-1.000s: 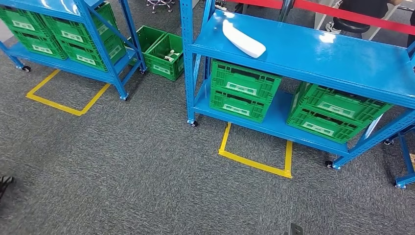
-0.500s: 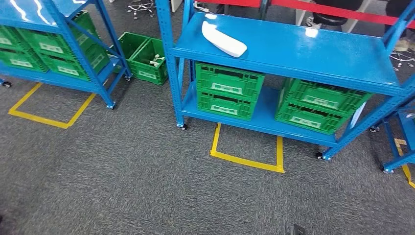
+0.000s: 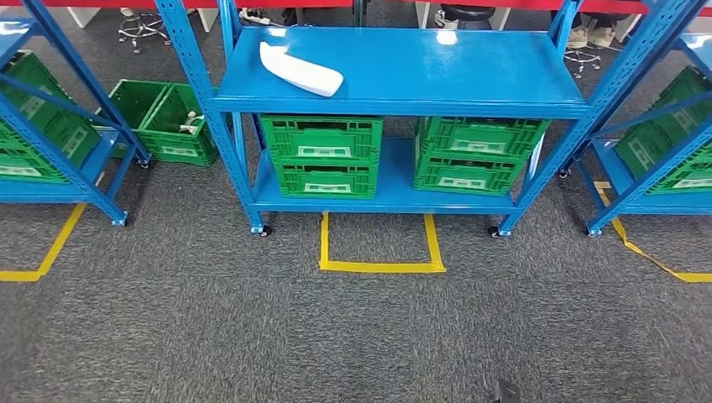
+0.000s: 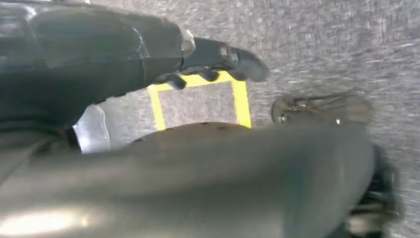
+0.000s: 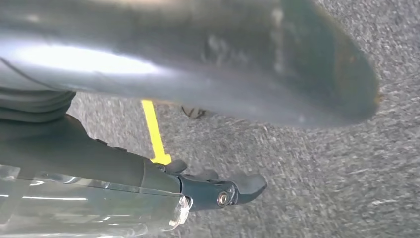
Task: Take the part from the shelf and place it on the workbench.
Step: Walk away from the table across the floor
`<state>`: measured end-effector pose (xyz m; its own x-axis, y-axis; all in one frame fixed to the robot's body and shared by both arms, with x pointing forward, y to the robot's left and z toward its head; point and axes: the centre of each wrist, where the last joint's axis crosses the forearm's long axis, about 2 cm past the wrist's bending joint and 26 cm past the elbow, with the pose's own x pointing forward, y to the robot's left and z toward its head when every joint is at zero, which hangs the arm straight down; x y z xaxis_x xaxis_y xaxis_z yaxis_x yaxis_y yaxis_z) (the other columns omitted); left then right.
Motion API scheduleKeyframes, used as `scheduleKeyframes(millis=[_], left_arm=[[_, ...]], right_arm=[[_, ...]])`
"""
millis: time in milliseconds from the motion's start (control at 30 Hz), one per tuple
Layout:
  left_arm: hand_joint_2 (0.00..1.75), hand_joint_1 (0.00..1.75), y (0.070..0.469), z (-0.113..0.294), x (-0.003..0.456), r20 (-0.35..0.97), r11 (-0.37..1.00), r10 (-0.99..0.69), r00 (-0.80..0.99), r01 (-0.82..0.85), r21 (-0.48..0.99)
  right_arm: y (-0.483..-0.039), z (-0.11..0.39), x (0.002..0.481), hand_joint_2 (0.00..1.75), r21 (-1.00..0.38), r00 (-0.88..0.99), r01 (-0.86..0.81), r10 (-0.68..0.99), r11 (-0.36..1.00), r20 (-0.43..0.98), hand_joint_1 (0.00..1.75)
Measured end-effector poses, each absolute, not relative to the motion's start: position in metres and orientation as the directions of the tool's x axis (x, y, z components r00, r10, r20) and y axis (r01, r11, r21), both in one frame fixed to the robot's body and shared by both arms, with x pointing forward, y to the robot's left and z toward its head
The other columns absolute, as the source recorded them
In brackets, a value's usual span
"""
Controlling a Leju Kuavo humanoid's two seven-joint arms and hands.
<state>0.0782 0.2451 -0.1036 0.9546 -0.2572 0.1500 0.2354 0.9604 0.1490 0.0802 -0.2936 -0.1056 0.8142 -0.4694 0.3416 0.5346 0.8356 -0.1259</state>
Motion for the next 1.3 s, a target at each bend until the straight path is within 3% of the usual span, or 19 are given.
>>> scheduleKeyframes(millis=[933,1067,1300], left_arm=[[0.00,0.00,0.2419,-0.1028,0.0809,0.150,0.962,-0.254,0.956,0.233,0.144],[0.00,0.00,0.2422,-0.1029,0.0809,0.149,0.962,-0.253,0.956,0.232,0.145],[0.00,0.00,0.2425,-0.1029,0.0809,0.149,0.962,-0.254,0.956,0.233,0.145]], right_arm=[[-0.2945,-0.1060,0.0779,0.00,-0.125,0.821,0.523,-0.459,0.843,0.341,0.00],[-0.2942,-0.1060,0.0779,1.75,-0.124,0.823,0.519,-0.455,0.846,0.341,0.00],[-0.2934,-0.1060,0.0780,1.75,-0.110,0.823,0.512,-0.450,0.852,0.346,0.00]])
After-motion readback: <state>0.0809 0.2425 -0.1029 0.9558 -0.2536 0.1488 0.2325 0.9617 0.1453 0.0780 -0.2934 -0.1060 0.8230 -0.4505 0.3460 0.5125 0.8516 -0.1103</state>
